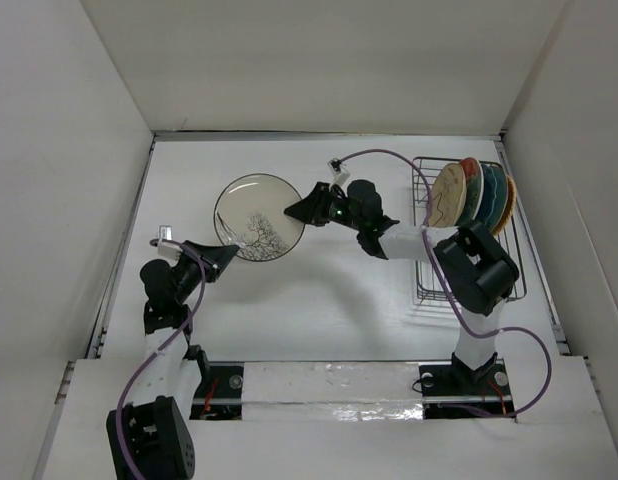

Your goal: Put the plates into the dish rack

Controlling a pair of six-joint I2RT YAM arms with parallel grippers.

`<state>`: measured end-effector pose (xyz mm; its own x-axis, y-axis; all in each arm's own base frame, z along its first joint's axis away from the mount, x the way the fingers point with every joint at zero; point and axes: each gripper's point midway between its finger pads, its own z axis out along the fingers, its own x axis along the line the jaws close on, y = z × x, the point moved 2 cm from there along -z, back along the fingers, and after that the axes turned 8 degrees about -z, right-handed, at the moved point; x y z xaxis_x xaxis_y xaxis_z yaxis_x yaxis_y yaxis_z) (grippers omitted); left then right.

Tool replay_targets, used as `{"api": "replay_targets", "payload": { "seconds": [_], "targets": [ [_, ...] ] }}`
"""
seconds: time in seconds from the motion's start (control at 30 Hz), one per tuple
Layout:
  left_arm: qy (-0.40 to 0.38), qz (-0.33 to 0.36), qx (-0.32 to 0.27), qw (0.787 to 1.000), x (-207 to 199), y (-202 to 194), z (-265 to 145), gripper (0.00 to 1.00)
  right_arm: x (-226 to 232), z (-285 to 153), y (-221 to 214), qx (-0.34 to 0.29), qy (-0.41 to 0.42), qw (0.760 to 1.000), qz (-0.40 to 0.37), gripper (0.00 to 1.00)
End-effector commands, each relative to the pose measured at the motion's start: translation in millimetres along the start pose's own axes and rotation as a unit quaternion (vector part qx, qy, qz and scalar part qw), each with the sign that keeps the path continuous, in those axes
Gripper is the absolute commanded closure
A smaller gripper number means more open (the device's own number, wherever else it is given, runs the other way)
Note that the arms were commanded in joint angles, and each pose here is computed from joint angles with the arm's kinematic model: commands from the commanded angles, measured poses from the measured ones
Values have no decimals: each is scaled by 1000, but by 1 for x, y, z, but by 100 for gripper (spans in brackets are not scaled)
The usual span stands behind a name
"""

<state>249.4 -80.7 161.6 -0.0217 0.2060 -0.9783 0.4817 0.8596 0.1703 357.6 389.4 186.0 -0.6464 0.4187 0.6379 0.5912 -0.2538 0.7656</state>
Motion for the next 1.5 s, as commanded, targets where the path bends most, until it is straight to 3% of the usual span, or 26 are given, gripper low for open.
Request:
{"api": "replay_targets", "payload": {
  "seconds": [0.0,0.03,0.07,0.2,0.23,0.27,0.37,0.5,0.57,0.67,0.7,0.77,0.8,0.9,1.0,1.17,1.47],
  "targets": [
    [-124,104,70,984,-75,-14,-10,100,82,-11,-3,14,158,987,-27,79],
    [-122,114,72,983,-77,-14,-11,100,86,-14,-2,15,165,986,-32,93],
    [-110,119,73,984,-83,-12,-11,100,86,-18,2,17,166,985,-39,100],
    [-81,192,70,975,-93,-10,-11,100,91,-50,43,-22,168,984,-60,100],
    [-84,215,73,970,-96,-11,-10,94,102,-65,64,-46,167,982,-73,100],
    [-86,223,78,968,-100,-13,-11,71,98,-72,72,-48,148,985,-72,100],
    [-84,259,91,958,-106,-21,-11,48,88,-112,127,-99,65,985,-122,100],
    [-62,312,73,945,-114,-23,-10,36,72,-174,191,-175,-92,965,-170,100],
    [-63,343,74,934,-120,-30,-11,33,74,-205,206,-188,-152,952,-189,100],
    [-74,374,77,921,-125,-41,-15,32,49,-252,224,-226,-308,905,-189,100],
    [-65,385,75,918,-121,-41,-16,32,40,-280,235,-254,-380,868,-196,100],
    [-65,394,76,914,-120,-45,-19,30,28,-305,236,-250,-455,832,-197,100],
    [-64,398,75,912,-120,-46,-20,28,27,-328,246,-264,-509,793,-207,100],
    [-43,409,53,910,-119,-40,-23,26,25,-362,264,-254,-592,730,-226,100],
    [-28,406,29,913,-119,-33,-26,25,8,-370,270,-201,-648,696,-237,100],
    [-24,403,15,915,-121,-31,-30,25,-13,-371,272,-153,-694,659,-247,100],
    [-21,398,17,917,-119,-31,-30,25,-66,-343,247,-87,-697,670,-240,100]
  ]
}}
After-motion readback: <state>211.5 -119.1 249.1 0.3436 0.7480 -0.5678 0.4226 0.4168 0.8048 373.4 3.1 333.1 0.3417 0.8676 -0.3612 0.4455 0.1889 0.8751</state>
